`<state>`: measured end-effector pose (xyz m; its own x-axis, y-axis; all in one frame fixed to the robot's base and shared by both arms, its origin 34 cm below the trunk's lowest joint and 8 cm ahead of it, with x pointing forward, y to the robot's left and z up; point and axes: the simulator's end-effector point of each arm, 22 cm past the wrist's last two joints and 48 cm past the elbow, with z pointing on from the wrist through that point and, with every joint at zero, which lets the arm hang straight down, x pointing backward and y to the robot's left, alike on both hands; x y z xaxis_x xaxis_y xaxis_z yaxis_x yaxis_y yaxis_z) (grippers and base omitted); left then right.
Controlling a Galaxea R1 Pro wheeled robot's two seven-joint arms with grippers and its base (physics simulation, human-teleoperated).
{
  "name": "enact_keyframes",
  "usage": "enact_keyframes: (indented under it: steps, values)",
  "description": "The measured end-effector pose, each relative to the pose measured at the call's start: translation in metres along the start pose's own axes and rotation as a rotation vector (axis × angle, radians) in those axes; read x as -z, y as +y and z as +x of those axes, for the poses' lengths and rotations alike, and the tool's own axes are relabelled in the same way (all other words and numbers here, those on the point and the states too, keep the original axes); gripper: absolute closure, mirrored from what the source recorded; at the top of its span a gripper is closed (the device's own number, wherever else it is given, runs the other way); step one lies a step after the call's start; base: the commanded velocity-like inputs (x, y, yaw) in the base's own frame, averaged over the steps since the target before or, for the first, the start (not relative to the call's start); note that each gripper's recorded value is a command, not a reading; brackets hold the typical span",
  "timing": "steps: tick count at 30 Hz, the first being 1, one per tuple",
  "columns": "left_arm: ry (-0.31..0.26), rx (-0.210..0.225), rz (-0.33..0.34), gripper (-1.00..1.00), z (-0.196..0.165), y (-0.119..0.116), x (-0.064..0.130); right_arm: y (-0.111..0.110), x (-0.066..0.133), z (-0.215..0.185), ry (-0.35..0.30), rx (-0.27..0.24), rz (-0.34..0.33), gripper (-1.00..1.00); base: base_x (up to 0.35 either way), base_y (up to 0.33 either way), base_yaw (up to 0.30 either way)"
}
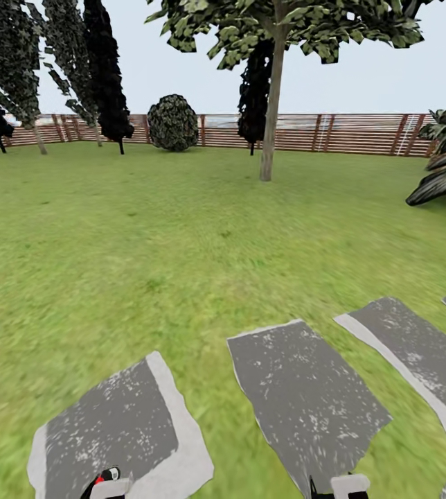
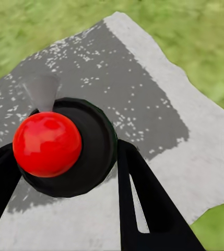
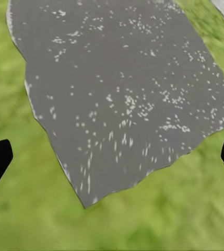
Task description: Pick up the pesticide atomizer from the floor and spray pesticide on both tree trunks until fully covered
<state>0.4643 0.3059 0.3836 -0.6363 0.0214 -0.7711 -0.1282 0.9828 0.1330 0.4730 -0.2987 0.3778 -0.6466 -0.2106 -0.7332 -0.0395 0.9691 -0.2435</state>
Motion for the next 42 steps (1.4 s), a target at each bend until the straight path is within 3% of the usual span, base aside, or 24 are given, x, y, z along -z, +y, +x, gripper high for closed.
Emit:
enact_keyframes:
  steps: [42]
  values:
    - [0.0, -0.001, 0.001, 1.0, 0.0, -0.0003, 0.0, 0.0002, 0.0, 0.0, 0.0, 0.0, -0.001, -1.0, 0.338, 0.0, 0.0]
